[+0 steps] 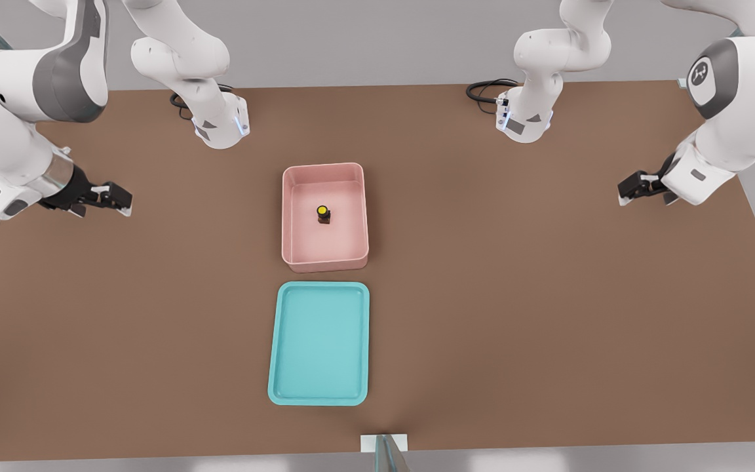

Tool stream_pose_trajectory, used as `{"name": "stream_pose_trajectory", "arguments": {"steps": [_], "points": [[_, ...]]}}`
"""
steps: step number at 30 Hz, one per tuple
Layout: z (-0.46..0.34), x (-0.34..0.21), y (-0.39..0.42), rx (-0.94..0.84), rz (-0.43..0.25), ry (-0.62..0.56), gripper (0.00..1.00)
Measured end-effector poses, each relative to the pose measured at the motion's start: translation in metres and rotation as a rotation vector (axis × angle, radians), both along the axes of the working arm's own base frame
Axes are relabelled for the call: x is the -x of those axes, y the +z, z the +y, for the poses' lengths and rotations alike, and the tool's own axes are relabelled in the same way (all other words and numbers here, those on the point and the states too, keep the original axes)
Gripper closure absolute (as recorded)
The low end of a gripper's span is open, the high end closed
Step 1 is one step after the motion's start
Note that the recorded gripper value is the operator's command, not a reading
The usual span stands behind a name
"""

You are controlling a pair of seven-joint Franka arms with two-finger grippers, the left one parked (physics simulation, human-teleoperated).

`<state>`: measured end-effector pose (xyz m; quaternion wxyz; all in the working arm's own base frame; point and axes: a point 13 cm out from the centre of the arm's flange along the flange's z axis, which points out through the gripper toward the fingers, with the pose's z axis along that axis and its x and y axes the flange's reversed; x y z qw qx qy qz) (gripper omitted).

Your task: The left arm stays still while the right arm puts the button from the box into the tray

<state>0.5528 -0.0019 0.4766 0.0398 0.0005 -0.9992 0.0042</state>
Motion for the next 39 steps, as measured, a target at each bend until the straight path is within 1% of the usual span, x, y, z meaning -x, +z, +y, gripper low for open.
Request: {"name": "stream_pose_trajectory", "arguments": {"steps": [1,2,3,4,5,6,8,10,11,12,15,20,26,33,39], "points": [[0.007,-0.015,-0.029,0.01,0.052,0.012,0.0],[0.054,-0.021,-0.054,0.009,0.095,0.082,0.0],[0.137,-0.013,-0.074,0.005,0.131,0.202,0.0],[0.222,0.009,-0.094,0.005,0.163,0.321,0.0],[0.285,0.033,-0.115,-0.001,0.193,0.398,0.0],[0.327,0.052,-0.135,-0.006,0.215,0.434,0.0],[0.375,0.09,-0.175,-0.009,0.261,0.443,0.0],[0.39,0.136,-0.216,0.014,0.308,0.415,0.0],[0.386,0.157,-0.235,0.03,0.317,0.39,0.0],[0.379,0.171,-0.252,0.041,0.313,0.354,0.0],[0.363,0.188,-0.296,0.066,0.273,0.226,0.0],[0.38,0.189,-0.342,0.084,0.21,0.086,0.0],[0.365,0.196,-0.384,0.119,0.182,-0.069,0.0],[0.371,0.208,-0.418,0.143,0.159,-0.156,0.0],[0.373,0.205,-0.423,0.143,0.139,-0.224,0.0]]}}
